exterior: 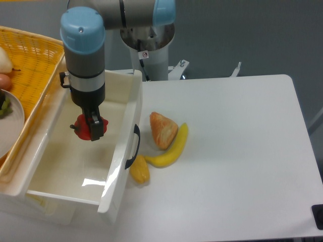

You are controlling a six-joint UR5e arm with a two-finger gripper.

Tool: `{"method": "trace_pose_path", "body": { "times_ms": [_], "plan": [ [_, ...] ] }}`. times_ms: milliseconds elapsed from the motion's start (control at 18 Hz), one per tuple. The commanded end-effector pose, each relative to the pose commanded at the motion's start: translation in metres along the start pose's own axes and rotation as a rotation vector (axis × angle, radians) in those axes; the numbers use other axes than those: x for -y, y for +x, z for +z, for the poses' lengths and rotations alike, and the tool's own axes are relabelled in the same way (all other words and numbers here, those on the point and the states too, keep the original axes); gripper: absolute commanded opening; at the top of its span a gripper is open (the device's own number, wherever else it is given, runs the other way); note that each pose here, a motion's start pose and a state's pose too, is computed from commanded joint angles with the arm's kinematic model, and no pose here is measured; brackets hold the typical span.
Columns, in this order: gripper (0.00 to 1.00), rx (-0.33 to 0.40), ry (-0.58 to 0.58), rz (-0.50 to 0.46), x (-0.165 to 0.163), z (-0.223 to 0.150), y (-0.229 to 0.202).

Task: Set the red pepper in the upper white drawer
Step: 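Lower the red pepper down into the drawer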

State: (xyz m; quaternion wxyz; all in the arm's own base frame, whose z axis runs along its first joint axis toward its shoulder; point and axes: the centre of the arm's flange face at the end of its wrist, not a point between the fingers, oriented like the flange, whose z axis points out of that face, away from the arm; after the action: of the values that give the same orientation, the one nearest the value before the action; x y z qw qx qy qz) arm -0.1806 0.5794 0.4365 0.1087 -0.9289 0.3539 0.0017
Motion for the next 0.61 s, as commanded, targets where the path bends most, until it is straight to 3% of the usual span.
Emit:
{"method": "trace_pose_path", "body": {
  "times_ms": [611],
  "plan": [
    [0.07, -0.035, -0.017, -0.003, -0.001, 0.022, -0.005]
  ]
}}
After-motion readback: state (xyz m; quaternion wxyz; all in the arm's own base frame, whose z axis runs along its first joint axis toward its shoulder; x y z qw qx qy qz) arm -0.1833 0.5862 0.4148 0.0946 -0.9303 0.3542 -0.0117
